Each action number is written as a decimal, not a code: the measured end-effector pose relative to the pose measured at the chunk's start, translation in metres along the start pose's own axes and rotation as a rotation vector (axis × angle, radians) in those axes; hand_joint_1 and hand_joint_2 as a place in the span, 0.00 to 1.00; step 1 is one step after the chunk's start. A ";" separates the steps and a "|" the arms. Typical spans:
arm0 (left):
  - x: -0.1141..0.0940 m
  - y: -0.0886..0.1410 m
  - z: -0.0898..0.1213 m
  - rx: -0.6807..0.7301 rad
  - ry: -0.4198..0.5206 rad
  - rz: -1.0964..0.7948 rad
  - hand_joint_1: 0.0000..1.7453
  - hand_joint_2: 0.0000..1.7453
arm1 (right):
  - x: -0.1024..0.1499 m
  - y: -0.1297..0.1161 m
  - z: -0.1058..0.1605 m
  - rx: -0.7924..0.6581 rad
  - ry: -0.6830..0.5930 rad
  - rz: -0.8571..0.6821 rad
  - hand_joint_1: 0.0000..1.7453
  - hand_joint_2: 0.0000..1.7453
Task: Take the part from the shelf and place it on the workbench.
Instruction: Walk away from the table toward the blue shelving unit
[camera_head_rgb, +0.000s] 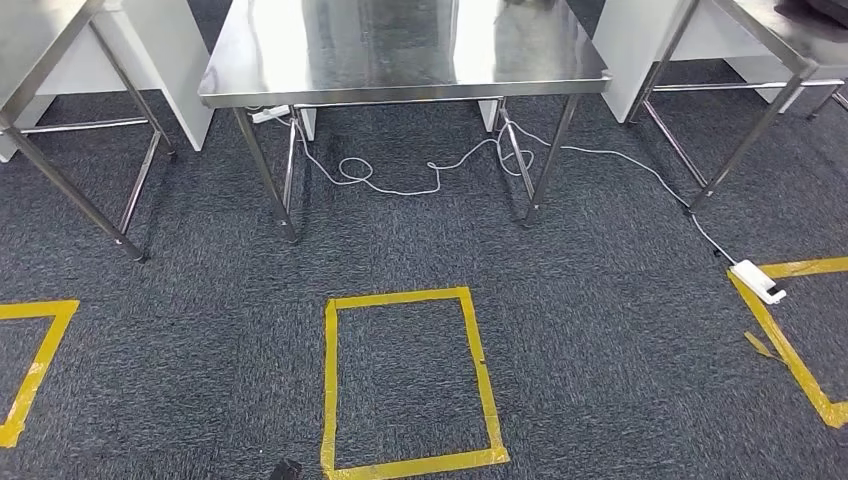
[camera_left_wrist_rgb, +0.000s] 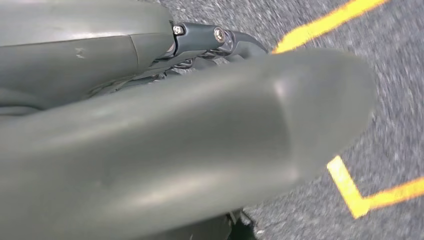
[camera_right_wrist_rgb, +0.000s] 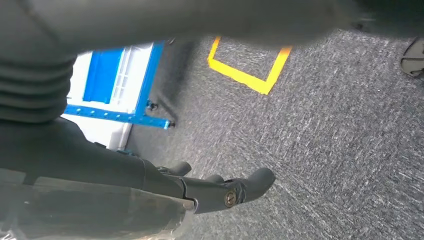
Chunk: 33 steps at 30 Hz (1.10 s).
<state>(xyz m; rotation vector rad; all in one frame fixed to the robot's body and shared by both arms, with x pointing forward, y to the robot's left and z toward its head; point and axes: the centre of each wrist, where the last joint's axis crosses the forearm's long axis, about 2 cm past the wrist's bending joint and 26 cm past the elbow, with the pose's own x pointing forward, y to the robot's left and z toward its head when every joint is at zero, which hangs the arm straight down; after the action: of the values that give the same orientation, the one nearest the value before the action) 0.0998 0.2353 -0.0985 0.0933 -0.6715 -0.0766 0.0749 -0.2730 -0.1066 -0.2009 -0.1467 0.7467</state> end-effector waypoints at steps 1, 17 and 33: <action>0.000 0.000 0.000 0.000 0.001 0.000 0.00 0.00 | 0.000 0.000 0.000 0.001 0.004 0.001 0.00 0.00; -0.003 0.000 0.002 -0.006 0.044 -0.032 0.00 0.00 | 0.001 0.005 0.001 0.003 0.000 -0.001 0.00 0.00; 0.002 -0.004 0.000 -0.028 0.052 -0.049 0.00 0.00 | 0.001 0.005 0.001 -0.001 0.002 -0.009 0.00 0.00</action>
<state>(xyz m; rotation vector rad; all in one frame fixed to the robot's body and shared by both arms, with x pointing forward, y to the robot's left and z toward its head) 0.1007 0.2309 -0.0978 0.0846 -0.6156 -0.1307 0.0720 -0.2688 -0.1069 -0.2023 -0.1461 0.7374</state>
